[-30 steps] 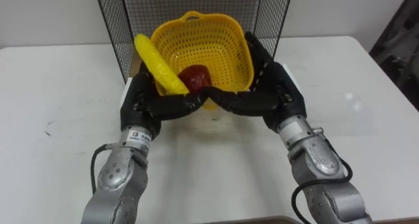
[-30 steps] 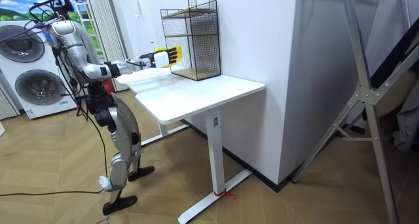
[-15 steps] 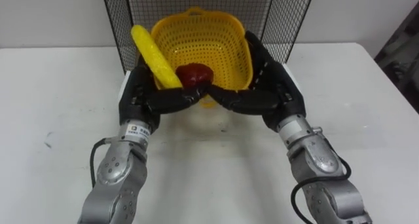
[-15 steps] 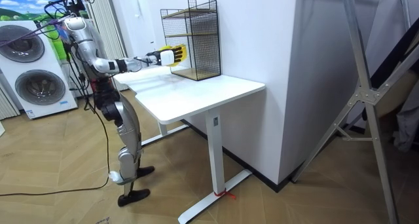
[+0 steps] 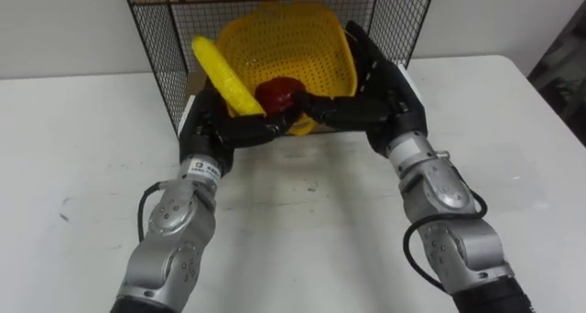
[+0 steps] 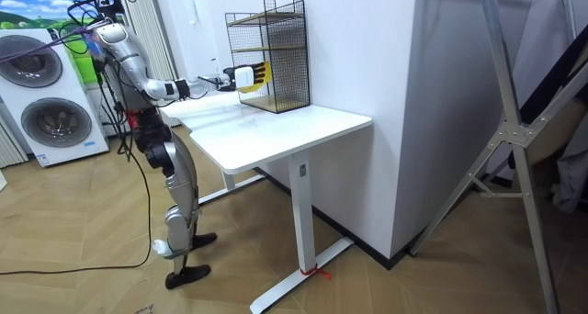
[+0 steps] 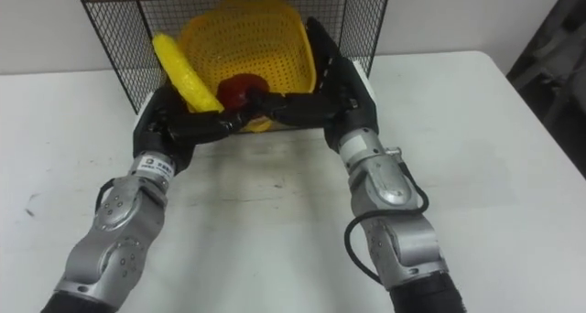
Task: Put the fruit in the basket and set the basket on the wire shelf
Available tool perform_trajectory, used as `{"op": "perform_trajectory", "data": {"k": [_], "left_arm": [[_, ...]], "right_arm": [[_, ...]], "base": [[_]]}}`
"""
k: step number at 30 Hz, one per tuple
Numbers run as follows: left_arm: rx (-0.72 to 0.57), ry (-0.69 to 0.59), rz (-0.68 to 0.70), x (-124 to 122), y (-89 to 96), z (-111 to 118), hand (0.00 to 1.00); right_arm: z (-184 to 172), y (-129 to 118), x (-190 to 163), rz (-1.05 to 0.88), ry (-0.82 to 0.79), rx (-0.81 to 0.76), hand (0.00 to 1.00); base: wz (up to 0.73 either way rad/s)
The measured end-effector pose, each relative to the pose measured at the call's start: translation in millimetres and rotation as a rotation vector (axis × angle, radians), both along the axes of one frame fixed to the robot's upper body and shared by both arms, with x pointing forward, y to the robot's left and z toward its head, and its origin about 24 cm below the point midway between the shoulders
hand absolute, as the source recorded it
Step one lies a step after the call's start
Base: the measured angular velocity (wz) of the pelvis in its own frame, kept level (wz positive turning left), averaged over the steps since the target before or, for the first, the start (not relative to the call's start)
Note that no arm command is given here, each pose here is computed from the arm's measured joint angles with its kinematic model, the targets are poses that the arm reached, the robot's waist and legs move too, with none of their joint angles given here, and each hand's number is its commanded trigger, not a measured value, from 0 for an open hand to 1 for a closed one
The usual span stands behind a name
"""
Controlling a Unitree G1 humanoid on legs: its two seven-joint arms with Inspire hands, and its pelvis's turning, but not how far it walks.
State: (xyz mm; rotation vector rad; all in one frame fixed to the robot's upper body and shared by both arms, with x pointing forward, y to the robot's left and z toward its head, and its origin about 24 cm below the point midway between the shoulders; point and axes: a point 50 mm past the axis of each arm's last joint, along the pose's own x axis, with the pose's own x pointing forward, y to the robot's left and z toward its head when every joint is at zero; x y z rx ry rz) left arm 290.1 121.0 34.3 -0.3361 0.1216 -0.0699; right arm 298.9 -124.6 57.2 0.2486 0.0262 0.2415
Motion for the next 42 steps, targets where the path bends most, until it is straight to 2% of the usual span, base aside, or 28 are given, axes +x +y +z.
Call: {"op": "perform_trajectory", "data": {"k": [4, 10, 13, 15, 18, 20, 27, 42], "left_arm": [[-0.006, 0.059, 0.008, 4, -4.8, -7, 0.00], [-0.015, 0.148, 0.013, 29, -8.6, -9, 0.00], [0.007, 0.176, 0.020, 51, -7.8, -2, 0.00], [0.021, 0.174, 0.021, 70, -8.8, 14, 0.00], [0.063, 0.191, 0.037, 92, -3.8, 32, 0.00], [0.059, 0.198, 0.040, 97, -2.1, 36, 0.00], [-0.005, 0.171, 0.061, 105, 4.8, 49, 0.00], [-0.091, 0.184, 0.092, 107, 10.8, 50, 0.00]], "right_arm": [[-6, 0, 0, -0.020, 0.050, 0.034, 0.00], [-14, 0, 18, -0.070, 0.162, 0.084, 0.00], [-2, 0, 50, -0.089, 0.202, 0.083, 0.00], [14, -3, 70, -0.109, 0.202, 0.108, 0.00], [27, 0, 87, -0.106, 0.224, 0.128, 0.00], [29, 0, 92, -0.107, 0.248, 0.156, 0.00], [20, -4, 92, -0.113, 0.310, 0.244, 0.00], [29, -7, 99, -0.129, 0.313, 0.248, 0.00]], "base": [[0.00], [0.00], [0.01], [0.04], [0.05], [0.04], [0.06], [0.04]]}}
